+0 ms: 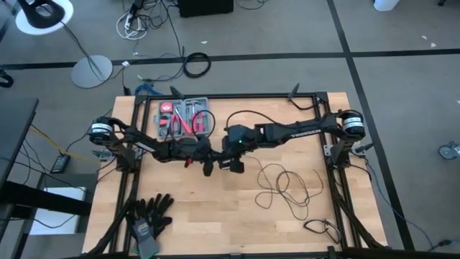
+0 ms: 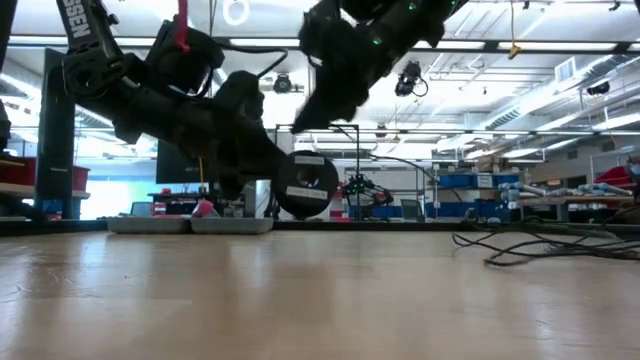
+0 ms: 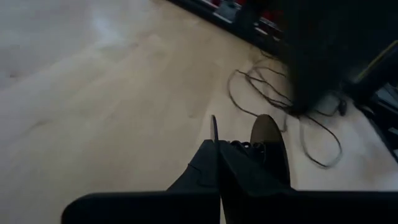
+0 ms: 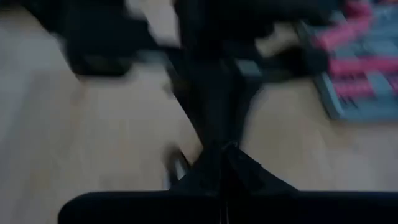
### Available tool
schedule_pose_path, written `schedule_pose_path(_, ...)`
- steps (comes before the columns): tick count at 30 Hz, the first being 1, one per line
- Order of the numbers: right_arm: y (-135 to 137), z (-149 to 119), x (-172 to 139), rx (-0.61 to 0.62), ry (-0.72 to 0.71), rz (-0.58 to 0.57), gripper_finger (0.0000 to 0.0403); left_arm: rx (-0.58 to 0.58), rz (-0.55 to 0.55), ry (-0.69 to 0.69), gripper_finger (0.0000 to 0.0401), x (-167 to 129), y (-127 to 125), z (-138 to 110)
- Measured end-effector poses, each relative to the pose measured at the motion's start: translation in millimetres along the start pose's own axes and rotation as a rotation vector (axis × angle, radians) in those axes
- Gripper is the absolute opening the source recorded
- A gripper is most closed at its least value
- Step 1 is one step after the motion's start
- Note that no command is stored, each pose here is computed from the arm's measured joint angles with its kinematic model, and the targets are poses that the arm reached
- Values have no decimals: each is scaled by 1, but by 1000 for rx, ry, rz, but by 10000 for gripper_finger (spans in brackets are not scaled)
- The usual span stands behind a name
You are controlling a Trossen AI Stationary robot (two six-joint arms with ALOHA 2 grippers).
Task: Coil cords
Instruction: Coil the black wire onto the spool
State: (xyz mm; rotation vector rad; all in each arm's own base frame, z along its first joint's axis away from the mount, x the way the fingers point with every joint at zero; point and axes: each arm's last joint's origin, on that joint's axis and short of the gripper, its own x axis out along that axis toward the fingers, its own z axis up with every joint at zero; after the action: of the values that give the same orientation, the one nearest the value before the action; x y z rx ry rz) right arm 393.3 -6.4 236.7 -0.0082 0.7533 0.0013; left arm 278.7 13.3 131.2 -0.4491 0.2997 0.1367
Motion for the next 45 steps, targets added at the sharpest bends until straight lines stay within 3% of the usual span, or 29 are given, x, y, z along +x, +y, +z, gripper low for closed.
schedule_pose_path(8, -1, -14, -8, 113, 158, -82, 0, -5, 15, -28, 0, 0, 0, 2)
schedule_pose_path(14, 12, -37, -4, 157, 257, -164, 0, -35, 124, -101, 0, -1, 3, 4)
schedule_pose_path(18, 24, -56, 6, 181, 199, -224, 0, -63, 153, -148, 0, -6, 6, 1)
schedule_pose_path(24, 33, -91, 24, 293, -13, -263, 12, -105, 190, -207, 0, -17, 11, -6)
schedule_pose_path(31, 32, -134, 29, 449, -45, -257, 53, -142, 237, -264, 0, -28, 18, -13)
schedule_pose_path(37, 32, -139, 29, 495, -56, -255, 82, -153, 246, -280, 0, -30, 18, -14)
schedule_pose_path(45, 30, -137, 28, 471, -82, -289, 75, -150, 254, -268, 0, -30, 19, -15)
